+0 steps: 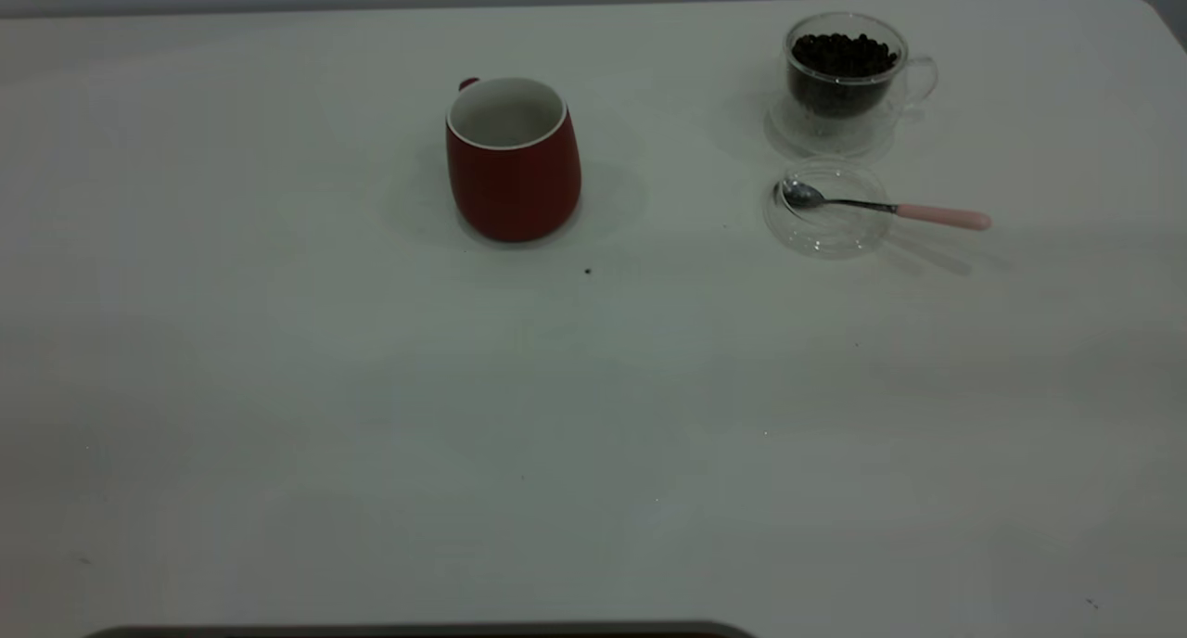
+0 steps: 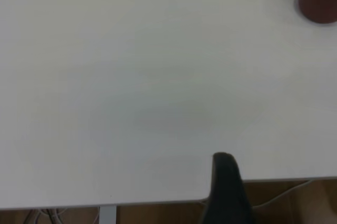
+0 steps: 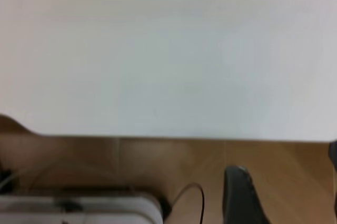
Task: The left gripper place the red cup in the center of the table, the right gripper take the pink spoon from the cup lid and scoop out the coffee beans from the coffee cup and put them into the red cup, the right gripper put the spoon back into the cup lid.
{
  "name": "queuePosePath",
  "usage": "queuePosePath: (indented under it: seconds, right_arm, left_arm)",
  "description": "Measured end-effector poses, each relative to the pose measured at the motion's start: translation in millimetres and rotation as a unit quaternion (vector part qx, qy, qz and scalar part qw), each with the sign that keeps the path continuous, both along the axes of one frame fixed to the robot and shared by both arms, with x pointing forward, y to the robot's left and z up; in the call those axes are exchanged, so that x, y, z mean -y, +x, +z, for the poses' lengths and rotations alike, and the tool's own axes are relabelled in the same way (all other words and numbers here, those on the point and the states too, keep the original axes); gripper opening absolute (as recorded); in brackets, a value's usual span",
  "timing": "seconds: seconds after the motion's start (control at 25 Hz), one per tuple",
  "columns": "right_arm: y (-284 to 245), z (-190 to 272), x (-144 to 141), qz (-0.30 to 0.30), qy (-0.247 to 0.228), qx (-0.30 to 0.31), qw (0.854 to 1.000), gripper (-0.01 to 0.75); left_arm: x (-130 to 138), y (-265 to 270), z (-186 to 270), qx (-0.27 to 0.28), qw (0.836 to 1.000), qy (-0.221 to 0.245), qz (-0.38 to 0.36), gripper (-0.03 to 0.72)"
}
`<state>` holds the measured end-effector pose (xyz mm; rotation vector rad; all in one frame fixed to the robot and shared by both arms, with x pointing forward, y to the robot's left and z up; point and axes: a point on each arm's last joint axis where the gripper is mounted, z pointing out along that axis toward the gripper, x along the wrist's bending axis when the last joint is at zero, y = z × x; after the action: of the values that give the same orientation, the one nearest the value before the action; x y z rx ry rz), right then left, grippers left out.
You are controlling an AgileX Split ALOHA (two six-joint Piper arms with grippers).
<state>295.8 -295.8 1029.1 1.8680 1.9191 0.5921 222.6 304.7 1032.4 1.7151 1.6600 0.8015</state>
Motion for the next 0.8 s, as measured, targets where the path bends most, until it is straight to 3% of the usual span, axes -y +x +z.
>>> queuePosePath:
  seconds: [0.2, 0.4, 0.8]
  right_arm:
    - [-21.8, 7.3, 1.3, 0.000, 0.005, 0.079, 0.997, 0.456]
    - [-51.7, 11.1, 3.1, 0.000, 0.011, 0.179, 0.984, 0.456]
    - [-57.1, 10.0, 3.9, -0.001, 0.008, 0.184, 0.983, 0.456]
  left_arm:
    - [0.0, 0.0, 0.0, 0.000, 1.000, 0.000, 0.000, 0.587]
    - [0.0, 0.0, 0.0, 0.000, 1.000, 0.000, 0.000, 0.587]
    - [0.0, -0.1, -0.1, 0.000, 1.000, 0.001, -0.001, 0.587]
